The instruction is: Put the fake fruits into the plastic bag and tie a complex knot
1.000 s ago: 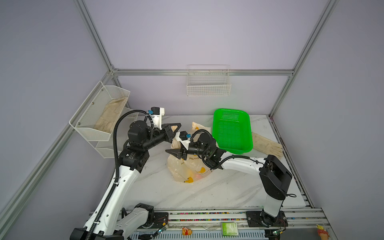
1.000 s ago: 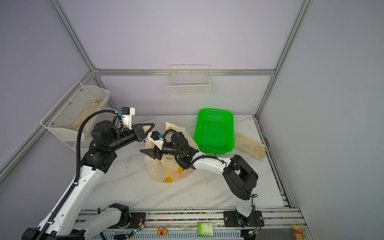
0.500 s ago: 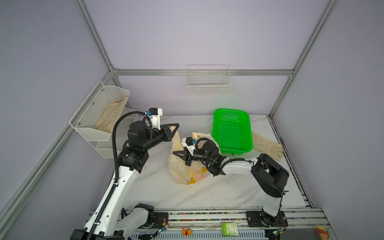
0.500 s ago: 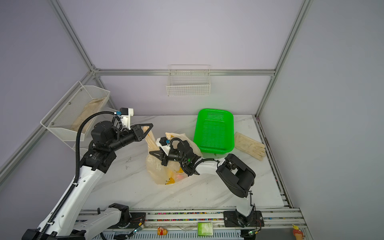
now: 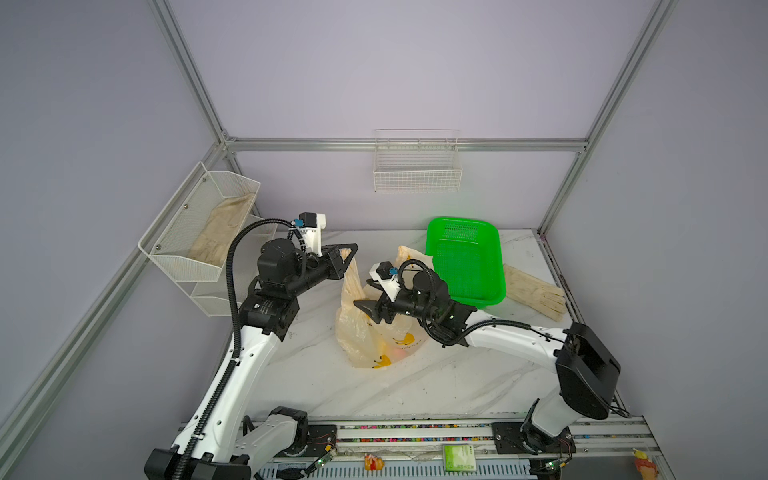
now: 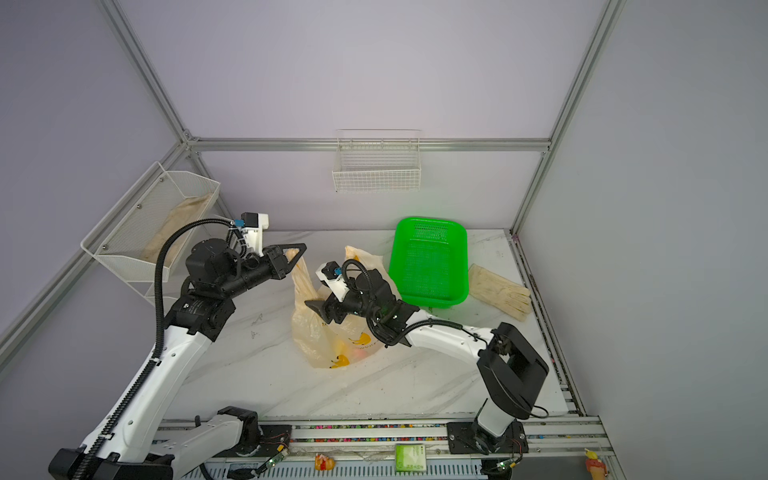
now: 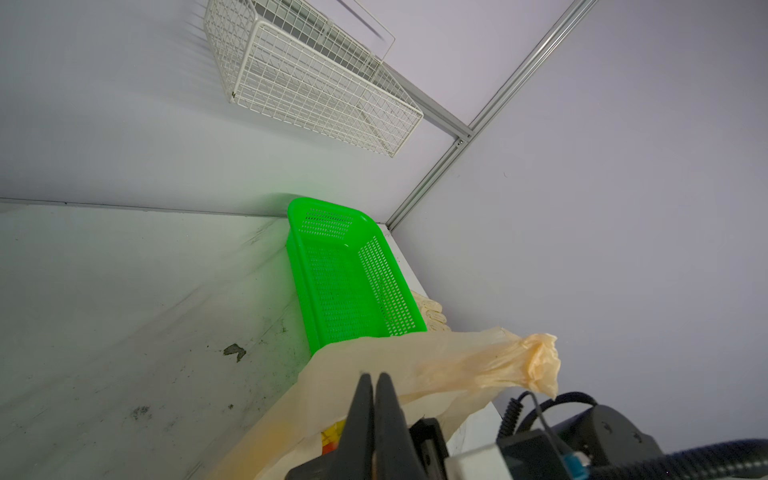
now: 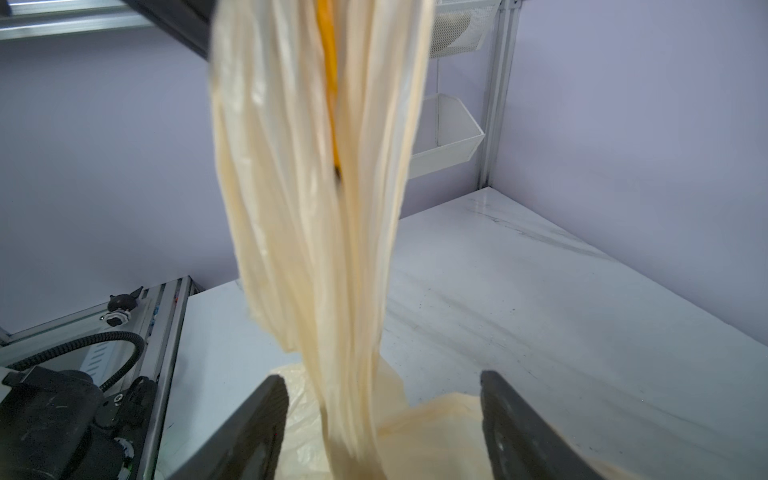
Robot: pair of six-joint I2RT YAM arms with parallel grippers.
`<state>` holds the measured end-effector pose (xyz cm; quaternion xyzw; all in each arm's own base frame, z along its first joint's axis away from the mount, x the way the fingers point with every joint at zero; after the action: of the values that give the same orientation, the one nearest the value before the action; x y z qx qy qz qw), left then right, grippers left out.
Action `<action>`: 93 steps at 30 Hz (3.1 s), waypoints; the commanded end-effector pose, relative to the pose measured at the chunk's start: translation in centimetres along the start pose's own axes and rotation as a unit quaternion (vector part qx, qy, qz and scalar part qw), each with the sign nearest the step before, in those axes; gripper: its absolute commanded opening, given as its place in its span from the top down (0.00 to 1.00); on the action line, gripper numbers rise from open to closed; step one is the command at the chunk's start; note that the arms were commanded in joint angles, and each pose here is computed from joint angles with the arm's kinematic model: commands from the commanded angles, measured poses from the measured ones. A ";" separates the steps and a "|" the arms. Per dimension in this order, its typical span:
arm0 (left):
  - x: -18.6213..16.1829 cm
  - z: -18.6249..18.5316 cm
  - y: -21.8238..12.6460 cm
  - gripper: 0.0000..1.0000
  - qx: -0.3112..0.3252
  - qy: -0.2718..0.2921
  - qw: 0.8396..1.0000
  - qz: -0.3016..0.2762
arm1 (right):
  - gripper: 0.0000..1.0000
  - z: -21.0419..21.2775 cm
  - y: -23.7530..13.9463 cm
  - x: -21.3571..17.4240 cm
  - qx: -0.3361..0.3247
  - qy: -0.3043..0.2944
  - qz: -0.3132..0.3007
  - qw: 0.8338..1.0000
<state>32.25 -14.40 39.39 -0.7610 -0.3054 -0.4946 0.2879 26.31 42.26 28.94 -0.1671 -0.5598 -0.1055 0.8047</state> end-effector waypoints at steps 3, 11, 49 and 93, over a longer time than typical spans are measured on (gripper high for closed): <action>2.2 -0.5 -0.5 1.00 0.001 0.038 0.999 -0.027 | 0.19 0.7 -3.8 0.9 -0.040 -0.026 0.068 0.997; 2.2 -0.5 -0.6 1.00 0.002 0.043 0.999 -0.023 | 0.21 4.5 -10.9 5.3 -0.016 -0.052 0.053 0.997; 8.1 -3.4 -5.9 0.21 0.160 0.194 0.961 -0.114 | 0.94 -6.5 -10.2 6.9 -0.089 0.134 -0.147 0.976; 3.0 -12.4 3.9 0.84 0.059 0.207 0.975 -0.053 | 0.94 -8.0 -9.4 5.3 -0.106 0.178 -0.144 0.968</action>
<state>29.89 -26.17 39.96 -0.6211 -0.2634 -0.6113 0.4137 31.78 30.89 32.07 -0.1535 -0.3869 -0.2998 0.8584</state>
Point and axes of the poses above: each gripper's point midway between its finger pads, its own y axis out along the fingers, its own z axis along the line the jaws close on, x = y × z, the point moved 1 cm from there along -y, back along the fingers, and after that the axes turned 15 degrees about y, right-handed, at the moved point
